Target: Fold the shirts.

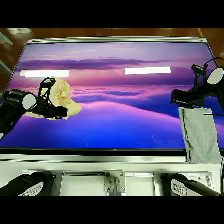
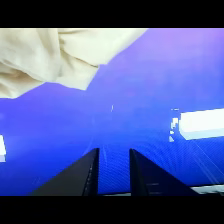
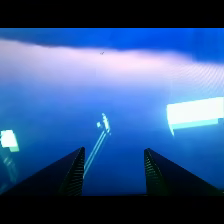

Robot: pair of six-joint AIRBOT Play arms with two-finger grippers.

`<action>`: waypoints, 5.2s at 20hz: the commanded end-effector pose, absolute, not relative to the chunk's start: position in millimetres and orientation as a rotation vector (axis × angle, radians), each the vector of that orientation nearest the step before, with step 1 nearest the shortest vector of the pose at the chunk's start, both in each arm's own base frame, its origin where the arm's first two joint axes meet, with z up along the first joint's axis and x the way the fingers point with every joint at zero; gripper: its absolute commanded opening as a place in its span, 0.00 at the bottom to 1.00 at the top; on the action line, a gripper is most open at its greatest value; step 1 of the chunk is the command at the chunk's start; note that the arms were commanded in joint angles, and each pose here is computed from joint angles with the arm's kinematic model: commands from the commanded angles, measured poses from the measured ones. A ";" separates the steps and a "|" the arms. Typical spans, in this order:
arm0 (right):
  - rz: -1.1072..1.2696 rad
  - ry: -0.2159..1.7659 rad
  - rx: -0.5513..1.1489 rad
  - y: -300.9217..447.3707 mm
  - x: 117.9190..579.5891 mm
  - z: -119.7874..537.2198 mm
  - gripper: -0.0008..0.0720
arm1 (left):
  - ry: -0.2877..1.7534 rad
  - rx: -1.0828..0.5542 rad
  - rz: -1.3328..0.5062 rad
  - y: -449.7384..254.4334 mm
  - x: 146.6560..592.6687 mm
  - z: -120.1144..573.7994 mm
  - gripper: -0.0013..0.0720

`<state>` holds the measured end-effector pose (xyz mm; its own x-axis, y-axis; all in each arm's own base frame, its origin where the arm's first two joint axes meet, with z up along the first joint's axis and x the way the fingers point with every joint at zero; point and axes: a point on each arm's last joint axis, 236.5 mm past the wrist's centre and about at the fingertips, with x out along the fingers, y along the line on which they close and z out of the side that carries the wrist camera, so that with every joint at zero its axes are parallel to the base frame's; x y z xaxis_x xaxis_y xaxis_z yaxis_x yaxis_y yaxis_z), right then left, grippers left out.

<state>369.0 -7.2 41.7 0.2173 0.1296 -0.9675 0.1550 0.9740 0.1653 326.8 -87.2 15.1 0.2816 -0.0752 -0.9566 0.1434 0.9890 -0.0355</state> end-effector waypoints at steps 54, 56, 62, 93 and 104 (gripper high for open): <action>-0.017 1.157 0.214 -14.5 413.5 54.9 0.70 | 1.342 -0.369 0.108 36.7 469.3 -83.6 0.07; 0.057 1.190 0.111 -12.9 404.8 55.2 0.64 | 1.280 -0.315 0.016 25.6 481.8 -46.5 0.07; 0.046 1.135 -0.069 -34.2 393.3 130.2 0.78 | 0.841 -0.196 -0.288 -68.0 465.3 167.8 0.07; 0.244 1.545 0.270 44.4 273.0 -2.2 0.86 | 1.527 -0.525 -0.237 -106.9 284.4 -73.4 0.98; 0.252 1.557 0.310 51.4 266.9 -17.9 0.86 | 1.263 -0.765 -0.101 -117.0 361.4 -119.9 0.97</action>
